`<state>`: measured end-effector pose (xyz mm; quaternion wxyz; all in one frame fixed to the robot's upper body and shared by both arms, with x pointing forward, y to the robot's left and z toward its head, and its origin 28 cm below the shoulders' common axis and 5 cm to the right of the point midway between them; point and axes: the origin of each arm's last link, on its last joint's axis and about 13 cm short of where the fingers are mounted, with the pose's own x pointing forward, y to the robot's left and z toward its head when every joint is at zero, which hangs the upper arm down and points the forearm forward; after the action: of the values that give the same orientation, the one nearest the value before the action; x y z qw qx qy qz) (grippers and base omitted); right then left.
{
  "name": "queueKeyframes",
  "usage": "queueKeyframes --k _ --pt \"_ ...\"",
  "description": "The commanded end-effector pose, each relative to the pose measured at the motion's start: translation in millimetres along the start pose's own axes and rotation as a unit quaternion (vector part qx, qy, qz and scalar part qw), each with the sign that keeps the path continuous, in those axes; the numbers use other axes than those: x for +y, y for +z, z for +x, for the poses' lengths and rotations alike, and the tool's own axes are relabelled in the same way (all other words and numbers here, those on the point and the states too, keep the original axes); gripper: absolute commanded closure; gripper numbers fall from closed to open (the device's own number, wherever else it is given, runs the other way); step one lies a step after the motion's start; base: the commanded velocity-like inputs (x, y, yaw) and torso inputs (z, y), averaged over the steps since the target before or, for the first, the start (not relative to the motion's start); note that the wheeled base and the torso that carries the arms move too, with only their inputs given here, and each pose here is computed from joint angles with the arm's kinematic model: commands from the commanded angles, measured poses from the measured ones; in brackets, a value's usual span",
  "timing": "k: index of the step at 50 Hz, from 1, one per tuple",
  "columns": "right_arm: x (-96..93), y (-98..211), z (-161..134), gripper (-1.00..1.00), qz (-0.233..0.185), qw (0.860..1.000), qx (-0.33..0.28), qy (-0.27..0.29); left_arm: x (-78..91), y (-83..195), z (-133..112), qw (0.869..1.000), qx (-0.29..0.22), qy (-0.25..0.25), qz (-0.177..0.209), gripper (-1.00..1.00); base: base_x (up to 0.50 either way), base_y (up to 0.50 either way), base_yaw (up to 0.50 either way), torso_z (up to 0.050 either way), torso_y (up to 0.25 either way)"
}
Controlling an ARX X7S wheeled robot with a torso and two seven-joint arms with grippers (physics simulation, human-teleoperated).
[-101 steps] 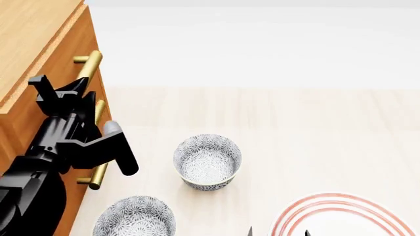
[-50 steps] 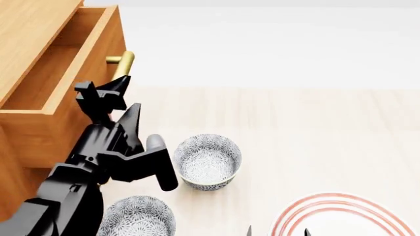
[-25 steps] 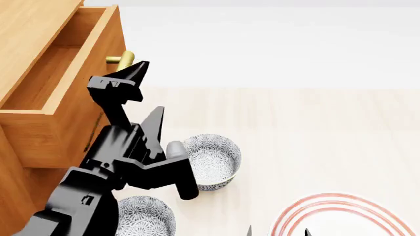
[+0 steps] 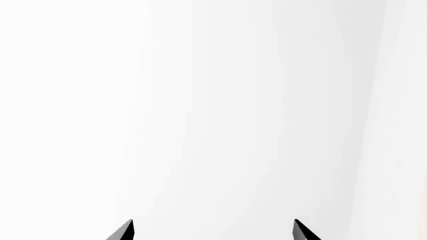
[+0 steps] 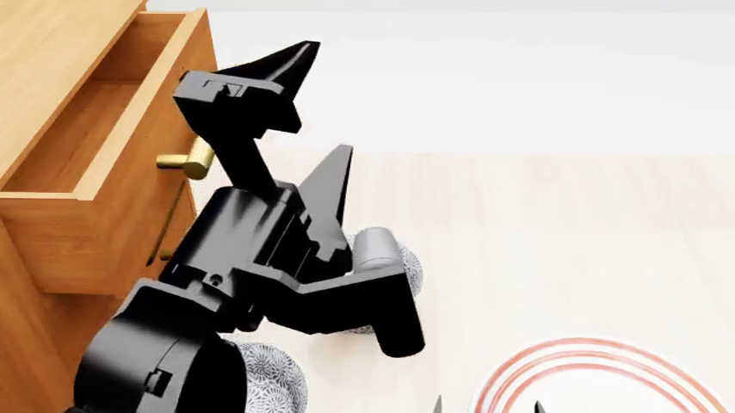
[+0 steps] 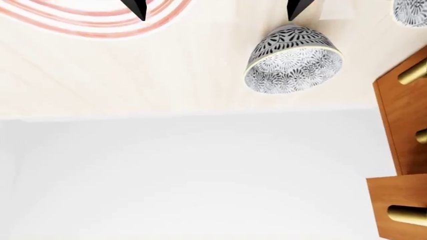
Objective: Open the top drawer of the cabinet.
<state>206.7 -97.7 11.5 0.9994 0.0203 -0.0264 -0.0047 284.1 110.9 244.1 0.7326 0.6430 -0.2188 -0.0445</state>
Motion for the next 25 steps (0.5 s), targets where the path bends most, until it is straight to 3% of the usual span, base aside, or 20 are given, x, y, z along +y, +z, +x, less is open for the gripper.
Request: queueKeyframes --k 1,5,9,11,13,16,21,23,24,25 --pt "-0.1 0 0 -1.0 0.0 1.0 0.001 -0.002 46.1 20 -9 0.999 -0.006 -0.014 -0.049 -1.0 0.0 0.0 0.0 0.0 0.0" --pt "0.2 0 0 -1.0 0.001 1.0 0.001 -0.002 79.7 29 -14 0.996 -0.009 -0.036 -0.079 -1.0 0.0 0.0 0.0 0.0 0.0" --pt "-0.1 0 -1 -1.0 0.001 1.0 0.001 -0.001 119.5 39 -18 0.995 -0.012 -0.021 -0.1 -1.0 0.0 0.0 0.0 0.0 0.0" --pt "-0.1 0 -1 -1.0 0.001 1.0 0.001 0.0 129.0 42 -21 0.994 -0.017 -0.024 -0.108 -1.0 0.0 0.0 0.0 0.0 0.0" --pt "-0.4 -1 -1 -1.0 0.002 1.0 0.0 0.0 145.1 39 -21 0.989 -0.009 -0.037 -0.143 -1.0 0.0 0.0 0.0 0.0 0.0" --pt "-0.7 -1 -2 -1.0 0.003 1.0 -0.001 0.0 157.0 28 -19 0.98 -0.001 -0.069 -0.189 -1.0 0.0 0.0 0.0 0.0 0.0" --pt "-0.8 -1 -2 -1.0 0.004 1.0 -0.002 0.001 165.0 19 -12 0.972 0.032 -0.078 -0.218 -1.0 0.0 0.0 0.0 0.0 0.0" --pt "-0.7 -1 -2 -1.0 0.004 1.0 -0.002 0.001 171.9 8 -9 0.961 0.051 -0.101 -0.254 -1.0 0.0 0.0 0.0 0.0 0.0" --pt "-0.7 -1 -2 -1.0 0.004 1.0 -0.002 0.001 172.1 8 -9 0.961 0.051 -0.101 -0.254 -1.0 0.0 0.0 0.0 0.0 0.0" --pt "-0.7 -1 -2 -1.0 0.004 1.0 -0.003 0.001 177.3 0 -7 0.95 0.06 -0.118 -0.283 -1.0 0.0 0.0 0.0 0.0 0.0"
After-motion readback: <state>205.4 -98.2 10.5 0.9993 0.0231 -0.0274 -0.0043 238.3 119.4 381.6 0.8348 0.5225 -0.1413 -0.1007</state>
